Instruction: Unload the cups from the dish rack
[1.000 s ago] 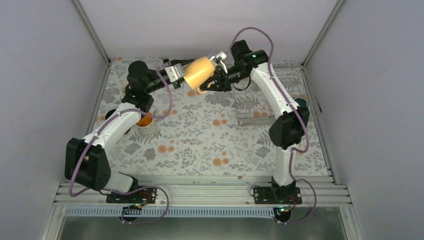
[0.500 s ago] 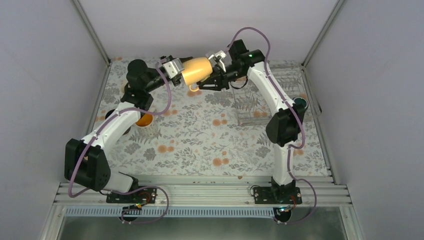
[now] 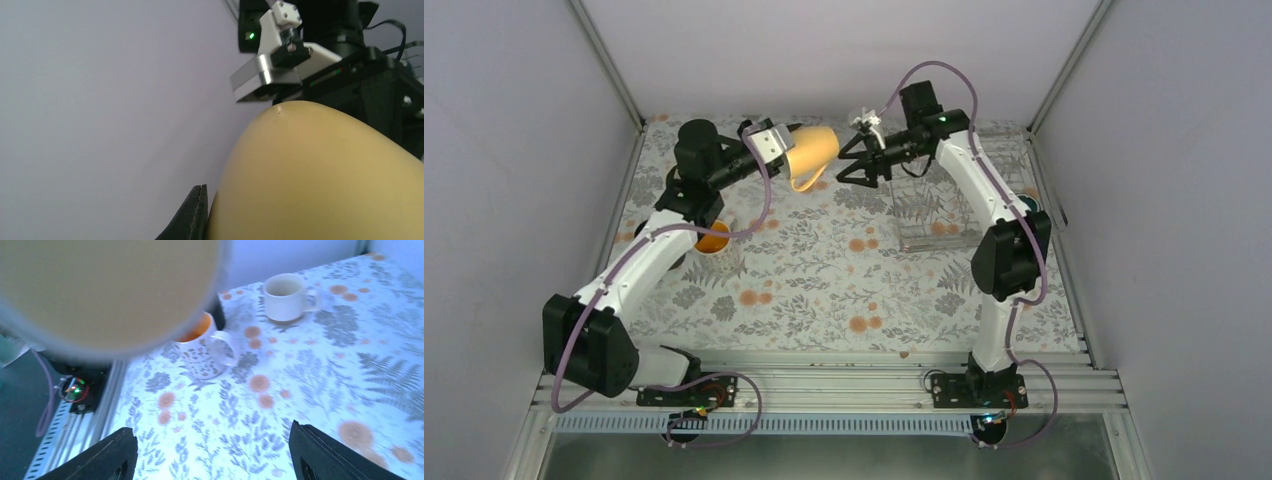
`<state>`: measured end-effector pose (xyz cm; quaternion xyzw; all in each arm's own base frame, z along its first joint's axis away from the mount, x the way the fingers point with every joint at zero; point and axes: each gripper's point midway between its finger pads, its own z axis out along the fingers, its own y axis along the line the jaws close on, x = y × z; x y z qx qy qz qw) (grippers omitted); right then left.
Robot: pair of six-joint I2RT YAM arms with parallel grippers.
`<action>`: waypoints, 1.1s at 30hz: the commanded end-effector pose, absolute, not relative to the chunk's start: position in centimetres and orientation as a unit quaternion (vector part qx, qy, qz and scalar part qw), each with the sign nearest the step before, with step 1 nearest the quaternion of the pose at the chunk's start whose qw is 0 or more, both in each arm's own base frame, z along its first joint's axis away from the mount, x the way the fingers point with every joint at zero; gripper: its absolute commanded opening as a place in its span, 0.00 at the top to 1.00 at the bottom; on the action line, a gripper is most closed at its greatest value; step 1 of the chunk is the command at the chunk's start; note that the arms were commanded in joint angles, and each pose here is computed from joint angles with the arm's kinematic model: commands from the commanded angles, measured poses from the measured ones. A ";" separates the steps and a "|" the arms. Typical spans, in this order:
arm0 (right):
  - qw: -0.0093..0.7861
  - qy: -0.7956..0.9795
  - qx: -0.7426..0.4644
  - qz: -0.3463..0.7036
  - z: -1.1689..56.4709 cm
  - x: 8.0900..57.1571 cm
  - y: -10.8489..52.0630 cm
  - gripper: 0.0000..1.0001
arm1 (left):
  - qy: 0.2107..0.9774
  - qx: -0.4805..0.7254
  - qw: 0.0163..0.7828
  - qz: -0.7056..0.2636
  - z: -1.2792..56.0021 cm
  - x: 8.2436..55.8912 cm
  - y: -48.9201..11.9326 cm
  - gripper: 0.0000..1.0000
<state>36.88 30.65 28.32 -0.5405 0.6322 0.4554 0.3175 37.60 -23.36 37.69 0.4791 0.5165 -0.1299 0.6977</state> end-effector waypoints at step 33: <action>0.359 0.741 -0.559 0.101 26.6 36.1 18.3 0.00 | 0.835 0.387 0.369 0.131 29.7 50.3 -2.1 0.97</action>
